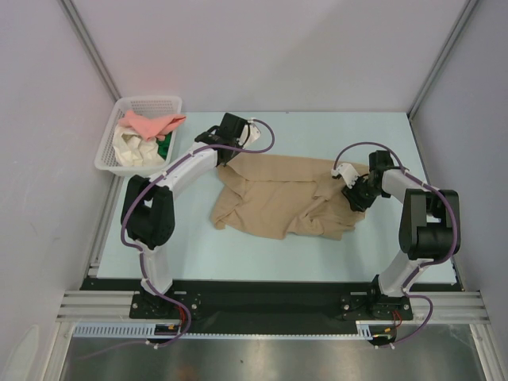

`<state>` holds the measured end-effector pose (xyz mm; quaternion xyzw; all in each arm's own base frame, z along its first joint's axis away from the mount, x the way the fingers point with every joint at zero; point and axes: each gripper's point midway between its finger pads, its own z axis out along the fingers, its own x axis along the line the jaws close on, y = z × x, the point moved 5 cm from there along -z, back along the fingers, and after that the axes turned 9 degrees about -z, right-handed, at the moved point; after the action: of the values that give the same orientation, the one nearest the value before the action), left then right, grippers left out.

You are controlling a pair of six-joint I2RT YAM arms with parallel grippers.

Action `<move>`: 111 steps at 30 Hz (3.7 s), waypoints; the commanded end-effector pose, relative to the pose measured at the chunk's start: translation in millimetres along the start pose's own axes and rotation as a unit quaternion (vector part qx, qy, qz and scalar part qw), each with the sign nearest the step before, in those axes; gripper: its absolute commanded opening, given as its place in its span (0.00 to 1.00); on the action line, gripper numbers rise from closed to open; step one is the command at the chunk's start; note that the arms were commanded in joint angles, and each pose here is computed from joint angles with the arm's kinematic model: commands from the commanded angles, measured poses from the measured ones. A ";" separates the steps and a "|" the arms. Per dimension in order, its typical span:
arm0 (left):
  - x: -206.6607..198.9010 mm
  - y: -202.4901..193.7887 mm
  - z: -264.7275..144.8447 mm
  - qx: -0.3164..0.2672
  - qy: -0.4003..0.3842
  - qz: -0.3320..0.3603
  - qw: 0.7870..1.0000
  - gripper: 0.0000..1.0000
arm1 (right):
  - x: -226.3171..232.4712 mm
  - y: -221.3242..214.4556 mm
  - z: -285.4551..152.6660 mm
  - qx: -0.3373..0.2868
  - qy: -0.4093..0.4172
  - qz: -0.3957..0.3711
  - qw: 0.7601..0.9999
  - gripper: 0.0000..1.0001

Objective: Fold and stack the t-shirts
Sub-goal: Flatten the tshirt out, then fold the tshirt

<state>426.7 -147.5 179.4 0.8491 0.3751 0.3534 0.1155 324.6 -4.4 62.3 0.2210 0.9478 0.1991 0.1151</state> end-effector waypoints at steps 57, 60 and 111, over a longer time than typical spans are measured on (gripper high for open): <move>124.9 -13.4 -352.3 -0.329 0.115 -0.072 0.935 0.00 | 47.8 111.0 -504.9 -0.305 -0.632 0.135 0.700 0.00; 140.3 -21.9 -379.4 -0.353 0.137 -0.081 0.922 0.00 | 79.7 115.4 -542.2 -0.343 -0.657 0.134 0.658 0.00; 110.2 23.8 59.4 -0.065 0.087 -0.039 0.993 0.00 | -276.0 120.4 -53.0 -0.162 -0.415 0.078 0.892 0.00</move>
<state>501.8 -99.2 164.6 0.8331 0.3752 0.3856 0.1285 562.2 -47.5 151.2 0.3543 0.7906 0.2295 0.4436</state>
